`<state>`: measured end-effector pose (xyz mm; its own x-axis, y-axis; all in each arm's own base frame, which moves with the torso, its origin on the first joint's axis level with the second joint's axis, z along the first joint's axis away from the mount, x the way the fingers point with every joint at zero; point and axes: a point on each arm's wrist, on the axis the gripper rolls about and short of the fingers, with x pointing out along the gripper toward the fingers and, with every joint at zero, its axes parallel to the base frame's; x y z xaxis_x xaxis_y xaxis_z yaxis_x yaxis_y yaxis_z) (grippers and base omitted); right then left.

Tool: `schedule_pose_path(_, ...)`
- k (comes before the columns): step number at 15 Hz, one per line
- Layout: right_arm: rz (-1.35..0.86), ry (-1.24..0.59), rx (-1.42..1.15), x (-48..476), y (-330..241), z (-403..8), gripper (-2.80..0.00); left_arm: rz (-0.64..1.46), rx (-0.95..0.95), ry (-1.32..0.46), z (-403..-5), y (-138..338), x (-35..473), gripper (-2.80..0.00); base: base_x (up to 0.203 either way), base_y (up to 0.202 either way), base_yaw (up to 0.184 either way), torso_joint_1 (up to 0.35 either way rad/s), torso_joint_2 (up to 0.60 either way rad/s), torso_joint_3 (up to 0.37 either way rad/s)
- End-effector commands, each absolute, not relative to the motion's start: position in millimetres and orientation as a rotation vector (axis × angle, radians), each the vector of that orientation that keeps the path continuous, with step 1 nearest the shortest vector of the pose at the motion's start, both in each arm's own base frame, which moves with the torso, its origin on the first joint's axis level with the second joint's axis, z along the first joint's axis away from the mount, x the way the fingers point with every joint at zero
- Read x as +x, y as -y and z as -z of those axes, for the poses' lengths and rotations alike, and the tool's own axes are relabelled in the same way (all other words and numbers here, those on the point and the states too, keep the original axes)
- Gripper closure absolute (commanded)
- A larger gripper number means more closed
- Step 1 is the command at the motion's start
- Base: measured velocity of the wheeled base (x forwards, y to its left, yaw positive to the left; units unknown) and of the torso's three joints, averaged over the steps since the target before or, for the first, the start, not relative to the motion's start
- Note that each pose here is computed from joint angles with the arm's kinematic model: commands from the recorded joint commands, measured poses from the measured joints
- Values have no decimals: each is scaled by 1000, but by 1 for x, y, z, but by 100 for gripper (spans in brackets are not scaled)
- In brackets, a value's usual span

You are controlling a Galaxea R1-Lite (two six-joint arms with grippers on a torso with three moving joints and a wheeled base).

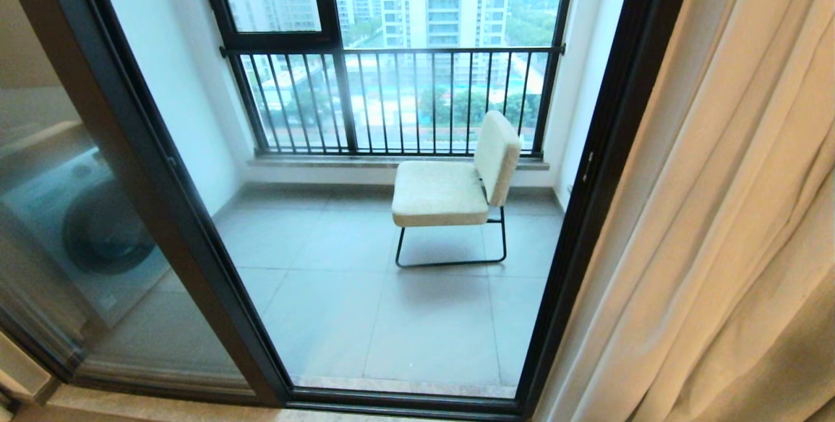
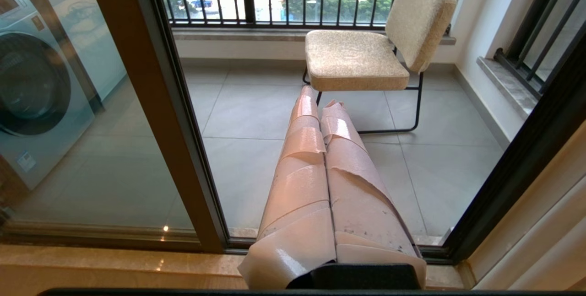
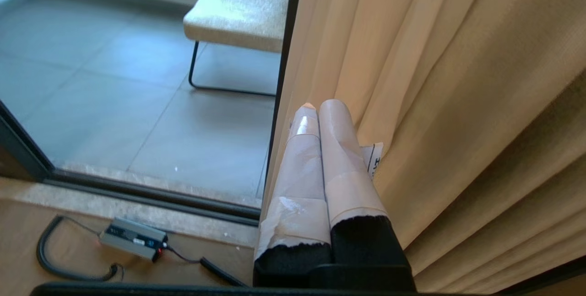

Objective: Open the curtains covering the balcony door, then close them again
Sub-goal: Close the inner curtains on both sides

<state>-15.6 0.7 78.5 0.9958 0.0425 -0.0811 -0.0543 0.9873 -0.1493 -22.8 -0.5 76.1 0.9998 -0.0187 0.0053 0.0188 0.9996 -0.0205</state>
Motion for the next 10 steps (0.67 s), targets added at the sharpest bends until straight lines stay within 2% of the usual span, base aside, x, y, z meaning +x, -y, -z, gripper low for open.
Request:
schedule_pose_path(1, -46, -2, -129, -23, -1, -75, 0, 18, -21, 6, -76, 0, -23, 0, 0, 0, 0, 0, 0, 0)
schedule_pose_path(10, -46, -2, -118, -23, -1, -75, 0, 18, -21, 6, -76, 0, -23, 0, 0, 0, 0, 0, 0, 0)
